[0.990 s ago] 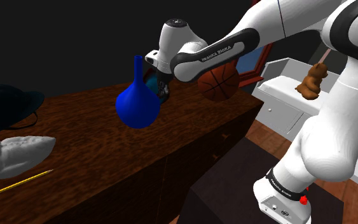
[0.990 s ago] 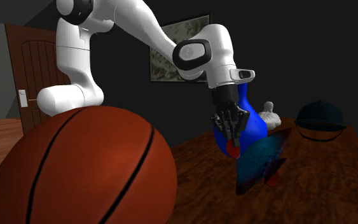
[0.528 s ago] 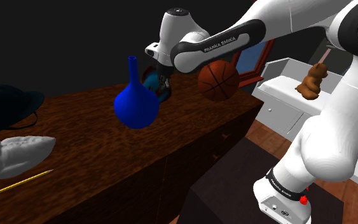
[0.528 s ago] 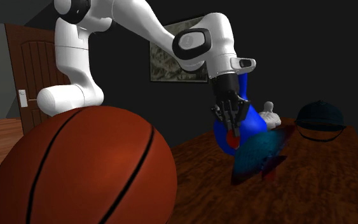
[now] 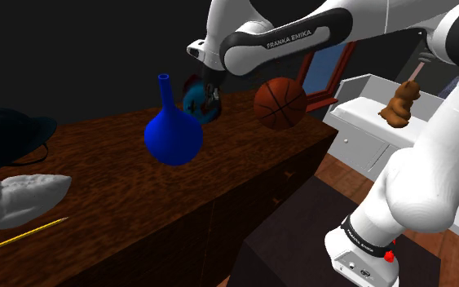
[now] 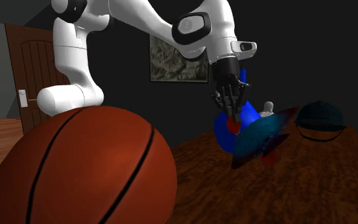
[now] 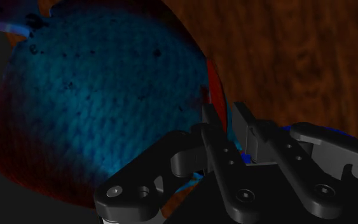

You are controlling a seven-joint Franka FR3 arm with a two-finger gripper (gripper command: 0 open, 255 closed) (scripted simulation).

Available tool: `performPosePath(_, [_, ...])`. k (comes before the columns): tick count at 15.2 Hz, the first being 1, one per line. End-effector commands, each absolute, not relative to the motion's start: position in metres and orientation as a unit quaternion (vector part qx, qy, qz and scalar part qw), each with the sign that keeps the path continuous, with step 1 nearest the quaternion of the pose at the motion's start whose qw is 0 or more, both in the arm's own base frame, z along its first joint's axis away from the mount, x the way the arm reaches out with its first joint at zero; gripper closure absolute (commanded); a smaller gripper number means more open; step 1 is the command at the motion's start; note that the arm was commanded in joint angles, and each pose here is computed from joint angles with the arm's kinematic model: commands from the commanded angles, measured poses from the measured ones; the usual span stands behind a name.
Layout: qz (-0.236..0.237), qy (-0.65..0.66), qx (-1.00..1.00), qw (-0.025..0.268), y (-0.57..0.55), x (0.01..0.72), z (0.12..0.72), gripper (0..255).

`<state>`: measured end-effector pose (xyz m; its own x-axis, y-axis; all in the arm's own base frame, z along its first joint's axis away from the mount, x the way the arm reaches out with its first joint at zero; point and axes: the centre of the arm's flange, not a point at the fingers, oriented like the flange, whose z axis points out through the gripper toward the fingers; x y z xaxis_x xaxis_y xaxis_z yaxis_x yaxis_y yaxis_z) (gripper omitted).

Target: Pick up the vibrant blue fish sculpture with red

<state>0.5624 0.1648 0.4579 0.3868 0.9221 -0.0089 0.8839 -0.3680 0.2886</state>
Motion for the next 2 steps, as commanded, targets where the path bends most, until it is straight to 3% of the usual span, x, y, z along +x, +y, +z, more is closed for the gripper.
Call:
performPosePath(1, [0.078,0.548,0.823,0.124,0.1661,0.5631,0.4650,255])
performPosePath(2, [0.078,0.548,0.823,0.124,0.1661,0.5631,0.4650,255])
